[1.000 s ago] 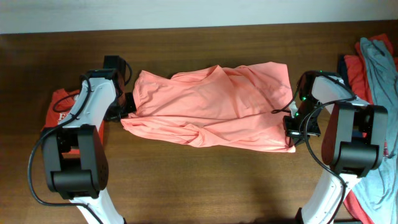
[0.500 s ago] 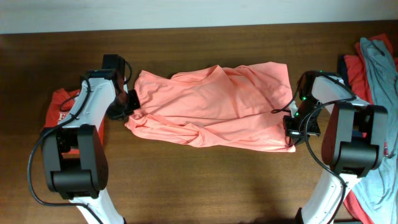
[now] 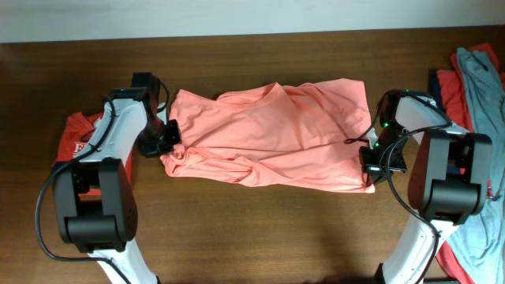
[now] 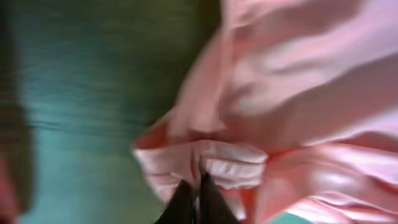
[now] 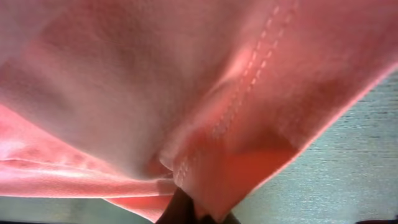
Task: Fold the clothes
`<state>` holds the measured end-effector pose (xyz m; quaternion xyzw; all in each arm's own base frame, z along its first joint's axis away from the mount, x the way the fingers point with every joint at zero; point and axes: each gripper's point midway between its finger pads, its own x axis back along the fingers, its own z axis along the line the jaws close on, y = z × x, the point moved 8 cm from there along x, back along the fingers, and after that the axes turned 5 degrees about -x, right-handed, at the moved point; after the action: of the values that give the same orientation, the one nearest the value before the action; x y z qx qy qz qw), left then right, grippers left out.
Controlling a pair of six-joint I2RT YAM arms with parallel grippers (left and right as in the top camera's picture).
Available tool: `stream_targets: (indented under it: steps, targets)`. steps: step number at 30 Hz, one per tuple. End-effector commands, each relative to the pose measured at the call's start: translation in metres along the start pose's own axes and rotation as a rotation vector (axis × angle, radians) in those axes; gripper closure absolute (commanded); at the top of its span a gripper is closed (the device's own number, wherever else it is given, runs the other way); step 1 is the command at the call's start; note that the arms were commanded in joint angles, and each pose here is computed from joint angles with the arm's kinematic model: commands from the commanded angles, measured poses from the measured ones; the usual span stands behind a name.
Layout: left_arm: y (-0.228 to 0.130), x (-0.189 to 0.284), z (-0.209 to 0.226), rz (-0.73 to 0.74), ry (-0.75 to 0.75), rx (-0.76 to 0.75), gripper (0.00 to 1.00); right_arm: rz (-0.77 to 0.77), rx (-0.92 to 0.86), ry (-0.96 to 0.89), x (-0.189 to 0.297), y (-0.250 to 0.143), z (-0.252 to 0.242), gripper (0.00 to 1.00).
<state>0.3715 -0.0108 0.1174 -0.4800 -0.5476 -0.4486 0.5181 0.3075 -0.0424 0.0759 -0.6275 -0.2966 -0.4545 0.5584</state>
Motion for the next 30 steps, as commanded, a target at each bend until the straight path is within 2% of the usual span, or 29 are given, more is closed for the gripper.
stream_targets:
  steps: [1, 2, 3, 6, 11, 12, 15, 16, 20, 30]
  targets:
    - [0.0, 0.0, 0.014, -0.008, 0.147, -0.007, 0.68, 0.013, -0.016, -0.014, -0.004, 0.0, -0.004, 0.96]
    - [0.001, 0.0, 0.015, -0.014, 0.153, -0.007, 0.61, 0.013, -0.016, -0.014, -0.004, 0.0, -0.004, 0.96]
    - [0.002, 0.0, 0.015, -0.023, 0.154, -0.007, 0.59, 0.013, -0.016, -0.014, -0.004, 0.0, -0.004, 0.96]
    - [0.01, 0.008, 0.013, -0.059, 0.148, -0.007, 0.58, 0.013, -0.016, -0.014, -0.004, 0.0, -0.004, 0.96]
    - [0.036, 0.045, 0.006, -0.201, 0.113, -0.006, 0.56, 0.013, -0.016, -0.014, -0.004, 0.0, -0.004, 0.96]
    - [0.043, 0.052, 0.002, -0.239, 0.08, -0.013, 0.52, 0.012, -0.016, -0.014, -0.004, 0.001, -0.004, 0.96]
    - [0.062, 0.062, -0.013, -0.353, -0.048, -0.075, 0.5, 0.006, -0.015, -0.014, -0.004, 0.002, -0.004, 0.96]
    - [0.068, 0.064, -0.017, -0.389, -0.082, -0.083, 0.51, 0.006, -0.015, -0.014, -0.004, 0.002, -0.004, 0.96]
    - [0.081, 0.058, -0.023, -0.439, -0.135, -0.098, 0.64, 0.006, -0.015, -0.014, -0.004, 0.002, -0.004, 0.96]
    - [0.089, -0.016, -0.029, -0.284, -0.223, -0.101, 0.76, 0.006, -0.015, -0.014, -0.004, 0.002, -0.004, 0.96]
